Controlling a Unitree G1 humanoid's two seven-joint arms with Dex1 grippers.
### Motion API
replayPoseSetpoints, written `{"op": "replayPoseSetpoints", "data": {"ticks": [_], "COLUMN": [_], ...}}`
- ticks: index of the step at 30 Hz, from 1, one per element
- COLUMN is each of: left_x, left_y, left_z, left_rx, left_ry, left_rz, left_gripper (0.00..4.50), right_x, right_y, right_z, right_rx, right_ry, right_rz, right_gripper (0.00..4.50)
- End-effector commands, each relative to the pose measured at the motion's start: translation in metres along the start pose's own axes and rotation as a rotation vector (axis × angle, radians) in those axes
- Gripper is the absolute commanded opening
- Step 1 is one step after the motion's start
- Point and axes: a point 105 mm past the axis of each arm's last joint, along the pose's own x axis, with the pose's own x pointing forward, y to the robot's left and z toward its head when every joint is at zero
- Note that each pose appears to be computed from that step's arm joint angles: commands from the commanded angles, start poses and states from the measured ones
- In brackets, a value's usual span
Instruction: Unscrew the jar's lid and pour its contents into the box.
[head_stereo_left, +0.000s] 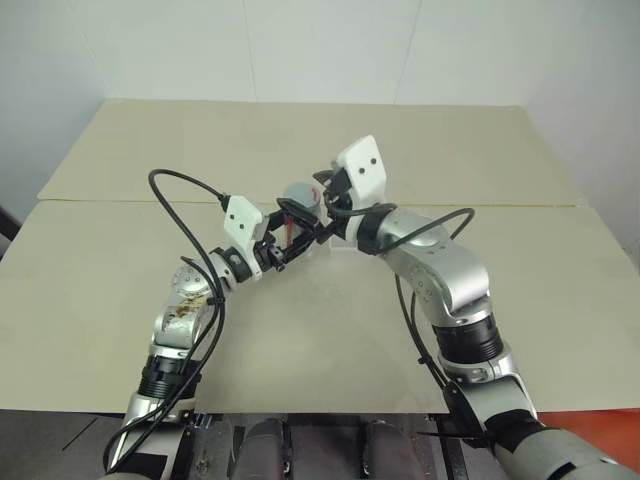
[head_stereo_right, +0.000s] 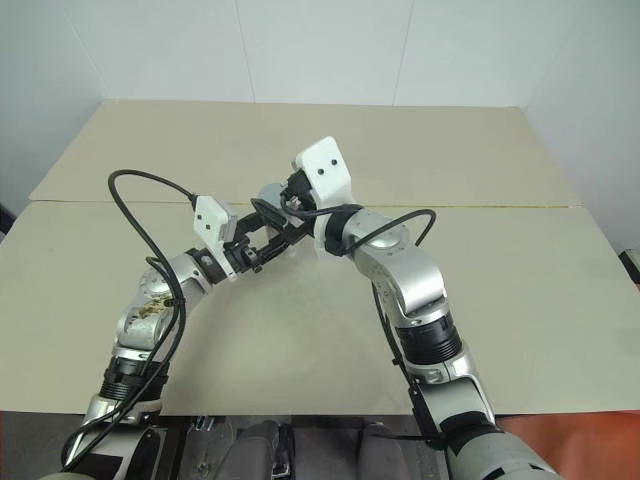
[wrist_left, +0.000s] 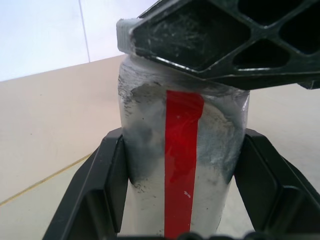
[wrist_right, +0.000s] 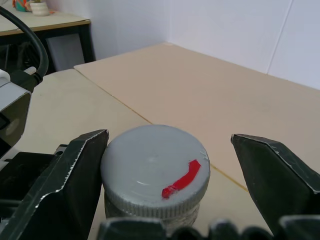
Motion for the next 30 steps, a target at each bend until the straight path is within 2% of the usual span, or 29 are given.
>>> {"op": "replayPoseSetpoints", "data": {"ticks": [1,2,3,9,11,17,20,26,30], "left_x": [0.001,0.001,0.001,-0.004,-0.010,-0.030,-0.037,-0.045,-0.046], "left_y": [-0.011,-0.011,-0.012,-0.019,-0.026,-0.035,-0.037,-0.045,-0.047], "left_z": [0.015,0.015,0.015,0.017,0.021,0.032,0.040,0.047,0.048], "left_rx": [0.034,0.034,0.035,0.004,-0.016,-0.040,-0.059,-0.088,-0.083], "left_ry": [-0.044,-0.044,-0.044,-0.055,-0.072,-0.096,-0.113,-0.132,-0.130], "left_rz": [-0.059,-0.063,-0.068,-0.146,-0.235,-0.478,-0.592,-0.735,-0.764], "left_gripper": [2.70,2.70,2.70,2.70,2.70,2.70,2.70,2.70,2.70], "right_x": [-0.002,-0.002,-0.002,-0.005,-0.009,-0.050,-0.064,-0.076,-0.080], "right_y": [-0.004,-0.003,-0.003,-0.004,-0.002,0.024,0.031,0.036,0.036], "right_z": [0.018,0.018,0.018,0.019,0.021,0.016,0.012,0.013,0.011], "right_rx": [-0.037,-0.036,-0.036,-0.044,-0.041,-0.005,0.002,0.038,0.042], "right_ry": [-0.057,-0.058,-0.059,-0.068,-0.085,-0.094,-0.071,-0.077,-0.072], "right_rz": [-0.019,-0.018,-0.016,0.019,0.095,0.563,0.717,0.855,0.878], "right_gripper": [3.26,2.89,2.80,2.80,2.80,2.80,2.80,2.80,2.80]}}
